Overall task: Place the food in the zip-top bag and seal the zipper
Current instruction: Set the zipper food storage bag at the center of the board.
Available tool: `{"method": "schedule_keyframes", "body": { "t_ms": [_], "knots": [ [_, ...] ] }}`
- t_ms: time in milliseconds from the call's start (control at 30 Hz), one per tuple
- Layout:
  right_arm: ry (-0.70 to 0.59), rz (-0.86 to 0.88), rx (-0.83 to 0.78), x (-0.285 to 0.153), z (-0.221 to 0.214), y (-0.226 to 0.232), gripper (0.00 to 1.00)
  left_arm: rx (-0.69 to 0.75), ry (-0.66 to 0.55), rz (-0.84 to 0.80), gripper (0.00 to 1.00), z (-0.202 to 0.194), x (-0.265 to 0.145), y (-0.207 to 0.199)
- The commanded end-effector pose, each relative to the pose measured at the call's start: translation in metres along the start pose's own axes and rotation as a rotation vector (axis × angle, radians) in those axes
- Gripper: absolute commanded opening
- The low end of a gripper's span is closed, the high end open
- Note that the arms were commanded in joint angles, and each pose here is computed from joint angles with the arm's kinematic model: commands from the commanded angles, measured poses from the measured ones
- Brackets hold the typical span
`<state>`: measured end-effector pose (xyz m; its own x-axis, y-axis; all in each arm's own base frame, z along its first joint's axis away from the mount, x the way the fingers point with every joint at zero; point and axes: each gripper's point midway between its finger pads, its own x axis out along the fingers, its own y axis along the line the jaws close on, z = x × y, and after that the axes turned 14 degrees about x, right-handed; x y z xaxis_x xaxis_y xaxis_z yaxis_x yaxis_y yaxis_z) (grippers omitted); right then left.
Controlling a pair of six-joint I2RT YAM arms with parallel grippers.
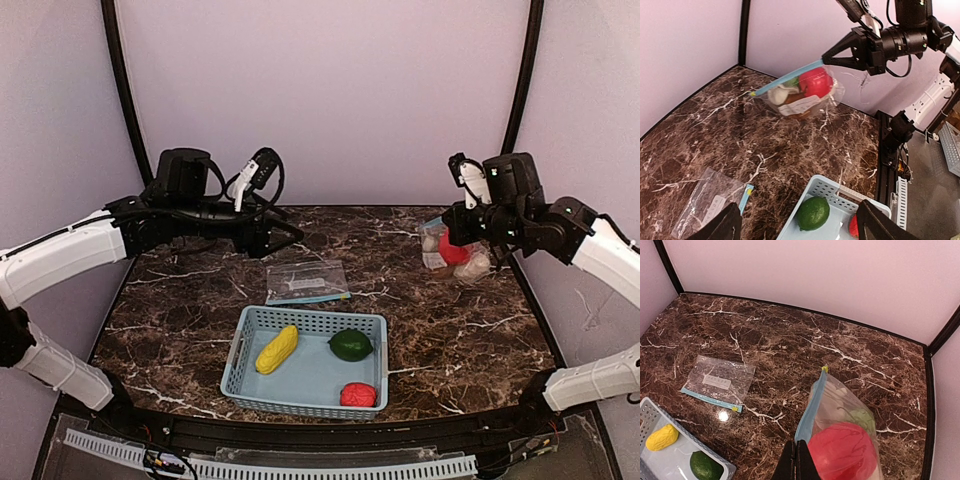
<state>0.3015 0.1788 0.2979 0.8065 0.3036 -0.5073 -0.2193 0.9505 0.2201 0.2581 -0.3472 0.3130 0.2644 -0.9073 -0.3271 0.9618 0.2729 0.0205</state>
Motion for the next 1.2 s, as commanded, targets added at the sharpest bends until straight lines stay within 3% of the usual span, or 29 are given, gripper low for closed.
{"method": "schedule_keyframes", "body": {
  "t_ms": [0,400,700,967,1100,1167],
  "knots": [
    [-0.012,-0.025,0.038,0.01,0.008,0.0,0.0,-0.074,-0.004,0.109,0.8,-0.01,-0.023,0.025],
    [0.075,0.07,0.162,0.056,-0.002,0.009,0.0,-0.2,0.061,0.265,0.81,-0.056,-0.05,0.065],
    [0.159,-0.083,0.28,0.107,-0.037,-0.056,0.0,-0.2,0.074,0.283,0.81,-0.058,-0.053,0.067],
    [0.165,-0.254,0.345,0.114,-0.053,-0.12,0.0,-0.243,0.13,0.305,0.81,-0.076,-0.046,0.074],
    [0.161,-0.263,0.362,0.112,-0.057,-0.132,0.07,-0.29,0.177,0.33,0.81,-0.092,-0.04,0.083],
    [0.166,-0.24,0.365,0.113,-0.058,-0.13,0.21,-0.327,0.202,0.348,0.81,-0.101,-0.038,0.091]
  ]
}}
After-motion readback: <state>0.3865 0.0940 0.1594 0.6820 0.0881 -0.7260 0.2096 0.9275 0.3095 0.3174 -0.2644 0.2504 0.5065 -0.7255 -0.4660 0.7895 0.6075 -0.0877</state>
